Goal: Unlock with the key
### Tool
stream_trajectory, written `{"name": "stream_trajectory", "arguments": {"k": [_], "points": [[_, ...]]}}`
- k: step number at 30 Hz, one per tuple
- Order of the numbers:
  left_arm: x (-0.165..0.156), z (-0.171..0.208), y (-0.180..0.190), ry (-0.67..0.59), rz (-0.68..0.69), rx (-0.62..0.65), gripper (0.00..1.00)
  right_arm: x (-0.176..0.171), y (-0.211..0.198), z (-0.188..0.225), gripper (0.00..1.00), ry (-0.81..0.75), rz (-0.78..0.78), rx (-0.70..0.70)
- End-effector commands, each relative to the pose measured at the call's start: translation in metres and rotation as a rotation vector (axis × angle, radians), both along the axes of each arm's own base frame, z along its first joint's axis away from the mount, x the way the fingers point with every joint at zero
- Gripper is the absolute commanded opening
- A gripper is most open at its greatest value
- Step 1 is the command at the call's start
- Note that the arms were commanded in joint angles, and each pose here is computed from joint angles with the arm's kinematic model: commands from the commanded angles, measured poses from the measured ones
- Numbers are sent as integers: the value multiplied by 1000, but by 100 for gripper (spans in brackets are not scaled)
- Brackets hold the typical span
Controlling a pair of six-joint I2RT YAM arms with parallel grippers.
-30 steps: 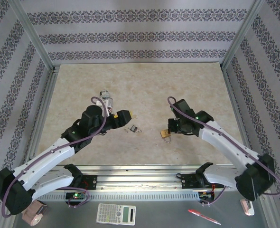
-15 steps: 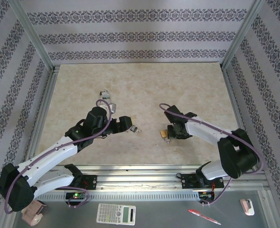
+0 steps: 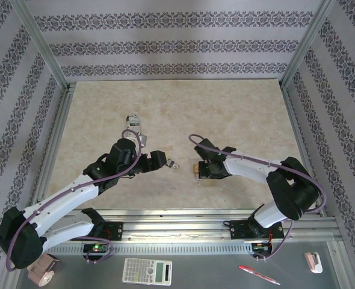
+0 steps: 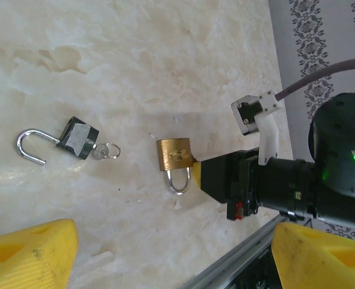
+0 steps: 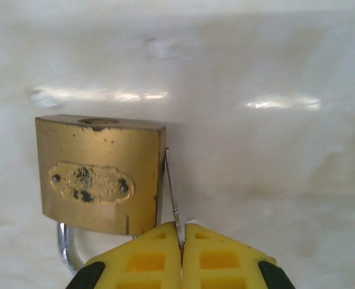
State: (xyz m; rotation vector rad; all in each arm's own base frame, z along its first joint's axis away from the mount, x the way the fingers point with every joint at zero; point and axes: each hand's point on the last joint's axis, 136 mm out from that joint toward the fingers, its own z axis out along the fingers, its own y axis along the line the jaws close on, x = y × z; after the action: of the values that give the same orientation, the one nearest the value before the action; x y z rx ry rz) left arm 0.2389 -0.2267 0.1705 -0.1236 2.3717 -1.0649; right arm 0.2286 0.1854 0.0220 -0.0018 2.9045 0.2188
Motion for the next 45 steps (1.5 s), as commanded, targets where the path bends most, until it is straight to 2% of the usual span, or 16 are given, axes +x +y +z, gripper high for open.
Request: {"name": "stream_trajectory", "arguments": {"k": [1,4,9,14,22,27,31,38,45], "points": [[-2,1,0,0,7,-22,84,2,40,16,0,-26,-16,107],[-3,-2,-2,8,3,-26,84,4,41,28,0,-62,-20,100],[-7,-15,-12,45,-26,-3,84,-3,40,51,0,-61,0,177],[-15,-29,-33,65,-102,83,84,-10,4,67,0,-104,-42,166],[-28,-63,-89,148,-316,446,84,-17,-59,86,0,-117,-88,122],[-33,-88,-108,151,-414,692,84,-19,-72,99,0,-145,-102,151],[-28,-109,-105,157,-445,884,80,-23,-73,101,0,-156,-99,171],[-16,-131,-111,151,-469,1018,77,-27,-74,106,0,-177,-93,198],[3,-142,-80,122,-417,1168,75,-25,-68,103,0,-189,-76,235]]}}
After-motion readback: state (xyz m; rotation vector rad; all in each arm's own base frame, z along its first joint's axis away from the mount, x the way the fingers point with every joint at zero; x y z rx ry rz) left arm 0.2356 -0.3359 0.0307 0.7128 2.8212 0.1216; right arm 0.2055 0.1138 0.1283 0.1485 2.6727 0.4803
